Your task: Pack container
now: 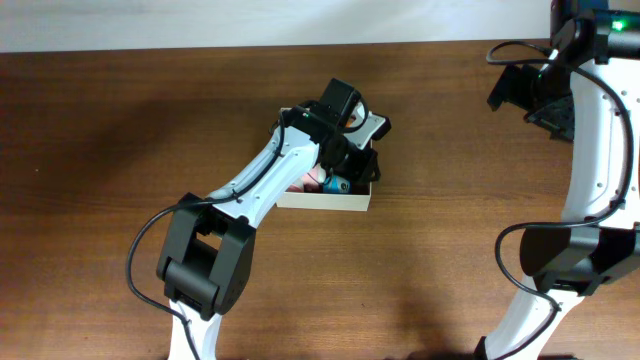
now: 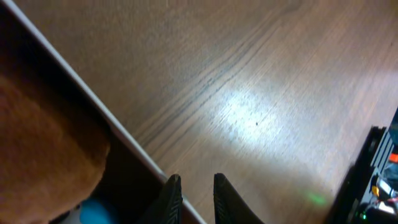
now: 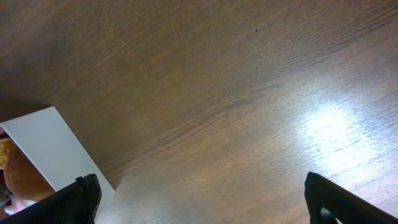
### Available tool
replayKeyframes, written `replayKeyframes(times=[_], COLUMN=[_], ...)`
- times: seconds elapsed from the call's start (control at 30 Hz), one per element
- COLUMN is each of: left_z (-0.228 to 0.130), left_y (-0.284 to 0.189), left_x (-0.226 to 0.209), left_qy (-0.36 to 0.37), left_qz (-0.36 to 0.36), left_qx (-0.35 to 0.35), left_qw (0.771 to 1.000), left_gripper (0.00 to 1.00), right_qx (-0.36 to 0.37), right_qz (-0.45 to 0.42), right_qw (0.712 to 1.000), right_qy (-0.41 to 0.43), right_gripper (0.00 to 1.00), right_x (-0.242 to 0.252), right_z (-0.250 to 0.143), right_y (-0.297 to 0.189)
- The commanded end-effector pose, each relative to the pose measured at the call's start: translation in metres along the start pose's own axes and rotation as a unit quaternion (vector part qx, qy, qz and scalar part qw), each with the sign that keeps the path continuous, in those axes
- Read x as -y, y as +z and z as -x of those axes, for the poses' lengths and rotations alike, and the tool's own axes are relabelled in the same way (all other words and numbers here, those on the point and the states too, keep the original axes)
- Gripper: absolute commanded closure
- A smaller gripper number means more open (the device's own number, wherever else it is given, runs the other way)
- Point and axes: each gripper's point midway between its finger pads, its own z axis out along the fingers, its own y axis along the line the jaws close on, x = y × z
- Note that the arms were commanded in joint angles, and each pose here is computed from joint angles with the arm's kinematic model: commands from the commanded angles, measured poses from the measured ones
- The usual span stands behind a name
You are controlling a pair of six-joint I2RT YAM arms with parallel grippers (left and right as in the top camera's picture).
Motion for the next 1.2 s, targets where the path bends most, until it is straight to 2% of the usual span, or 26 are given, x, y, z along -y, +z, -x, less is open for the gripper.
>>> replayKeyframes(times=[0.0, 0.27, 0.37, 0.6, 0.7, 0.73, 0.77, 0.8, 0.9, 1.03, 1.17], left_z=[0.008, 0.013, 0.022, 0.041, 0.038, 0.036, 0.035, 0.035, 0.034, 0.011, -0.016], left_y=[0.002, -0.003, -0.021, -0.113, -0.177, -0.195, -0.21, -0.225, -0.26, -0.312, -0.368], left_x=[0.006, -0.003, -0.021, -0.064, -0.083, -0.084, -0.083, -0.086, -0.096, -0.113, -0.124], left_qy=[-0.008, -0.012, -0.05, -0.137, -0.177, -0.187, -0.194, -0.198, -0.203, -0.23, -0.245], left_qz=[-0.008, 0.001, 0.009, 0.039, 0.074, 0.076, 0.073, 0.08, 0.097, 0.125, 0.2], left_qx=[0.009, 0.021, 0.035, 0.069, 0.09, 0.098, 0.105, 0.117, 0.153, 0.185, 0.22], left_qw=[1.0, 1.0, 0.998, 0.987, 0.977, 0.974, 0.973, 0.97, 0.962, 0.947, 0.923], left_gripper=[0.81, 0.81, 0.72, 0.69, 0.63, 0.54, 0.25, 0.0, 0.0, 0.0, 0.0], right_qx=[-0.003, -0.003, -0.003, -0.003, -0.003, -0.003, -0.003, -0.003, -0.003, -0.003, -0.003], right_qz=[0.0, 0.0, 0.0, 0.0, 0.0, 0.0, 0.0, 0.0, 0.0, 0.0, 0.0], right_qw=[1.0, 1.0, 1.0, 1.0, 1.0, 1.0, 1.0, 1.0, 1.0, 1.0, 1.0], right_qy=[0.004, 0.004, 0.004, 0.004, 0.004, 0.004, 0.004, 0.004, 0.004, 0.004, 0.004], right_gripper=[0.01, 0.01, 0.01, 0.01, 0.01, 0.01, 0.01, 0.01, 0.01, 0.01, 0.01], right_x=[0.0, 0.0, 0.0, 0.0, 0.0, 0.0, 0.0, 0.0, 0.0, 0.0, 0.0], right_z=[0.0, 0.0, 0.0, 0.0, 0.0, 0.0, 0.0, 0.0, 0.0, 0.0, 0.0], right_y=[0.002, 0.002, 0.002, 0.002, 0.002, 0.002, 0.002, 0.002, 0.002, 0.002, 0.002])
